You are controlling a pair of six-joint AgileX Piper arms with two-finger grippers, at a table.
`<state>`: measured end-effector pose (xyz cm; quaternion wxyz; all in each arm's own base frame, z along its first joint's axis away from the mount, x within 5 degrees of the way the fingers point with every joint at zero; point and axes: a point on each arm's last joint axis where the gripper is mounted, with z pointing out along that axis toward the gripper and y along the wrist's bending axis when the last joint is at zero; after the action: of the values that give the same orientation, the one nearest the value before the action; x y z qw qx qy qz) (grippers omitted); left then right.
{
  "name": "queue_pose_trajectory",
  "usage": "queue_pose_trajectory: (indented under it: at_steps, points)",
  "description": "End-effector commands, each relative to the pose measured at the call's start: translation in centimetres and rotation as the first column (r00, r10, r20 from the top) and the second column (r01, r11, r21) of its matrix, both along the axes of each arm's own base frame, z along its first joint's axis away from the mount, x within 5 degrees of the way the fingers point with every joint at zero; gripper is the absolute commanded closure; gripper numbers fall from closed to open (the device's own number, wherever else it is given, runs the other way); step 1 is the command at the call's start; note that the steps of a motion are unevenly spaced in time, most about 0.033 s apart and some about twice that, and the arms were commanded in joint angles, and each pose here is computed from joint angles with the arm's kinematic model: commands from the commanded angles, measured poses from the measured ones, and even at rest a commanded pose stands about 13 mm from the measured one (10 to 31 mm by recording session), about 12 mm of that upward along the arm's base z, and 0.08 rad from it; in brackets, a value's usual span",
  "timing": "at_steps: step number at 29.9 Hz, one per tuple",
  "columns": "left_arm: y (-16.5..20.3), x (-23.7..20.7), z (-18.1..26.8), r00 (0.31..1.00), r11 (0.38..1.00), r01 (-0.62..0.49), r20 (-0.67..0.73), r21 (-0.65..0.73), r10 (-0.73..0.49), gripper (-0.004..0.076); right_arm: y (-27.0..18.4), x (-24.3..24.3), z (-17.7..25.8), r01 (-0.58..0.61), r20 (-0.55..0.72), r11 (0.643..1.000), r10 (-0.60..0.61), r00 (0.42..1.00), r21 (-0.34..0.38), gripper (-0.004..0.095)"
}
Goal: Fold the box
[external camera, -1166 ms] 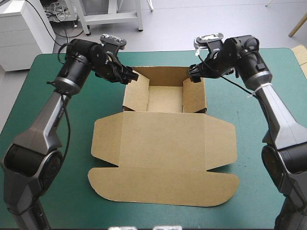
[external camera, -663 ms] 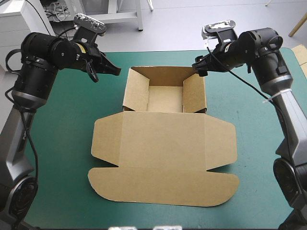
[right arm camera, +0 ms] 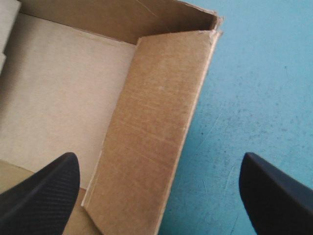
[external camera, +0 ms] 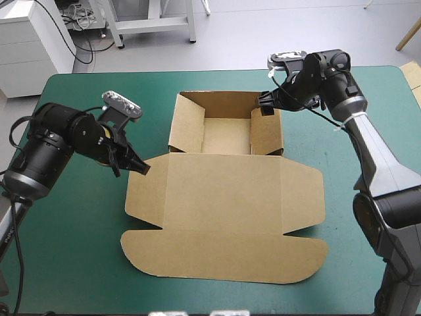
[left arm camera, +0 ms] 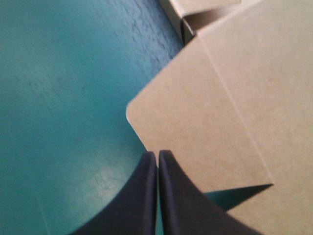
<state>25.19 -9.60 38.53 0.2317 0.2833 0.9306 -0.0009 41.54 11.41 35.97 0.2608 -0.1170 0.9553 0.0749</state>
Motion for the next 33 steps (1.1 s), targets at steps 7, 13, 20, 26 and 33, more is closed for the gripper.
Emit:
queue_pose_trajectory:
  at_steps: [7, 13, 20, 26, 33]
  points:
    - [0.7, -2.3, -1.3, 0.999, 0.998, -0.045, -0.006, -0.032, 0.045, 0.0731, -0.3, 1.8, -1.9, 0.037, -0.008, 0.999, -0.037, 0.999, 0.02, 0.01]
    - [1.2, -3.5, -0.1, 0.998, 0.998, -0.044, 0.043, -0.048, 0.046, 0.0731, 0.1, 2.5, -3.5, 0.031, -0.051, 0.999, -0.029, 0.998, 0.037, 0.0146]
    - [1.5, -4.0, 0.5, 0.996, 0.997, -0.047, 0.078, -0.065, 0.052, 0.0731, 0.0, 2.6, -3.6, 0.032, -0.049, 0.999, -0.031, 0.998, 0.023, 0.0593]
    - [1.5, -4.1, 0.6, 0.996, 0.996, -0.05, 0.077, -0.069, 0.056, 0.0731, 0.0, 2.6, -3.6, 0.032, -0.05, 0.999, -0.031, 0.998, 0.025, 0.0926]
    - [1.5, -4.1, 0.6, 0.996, 0.996, -0.05, 0.076, -0.071, 0.055, 0.0731, -0.5, 2.8, -3.1, 0.014, -0.008, 0.999, -0.015, 1.0, -0.053, 0.0929]
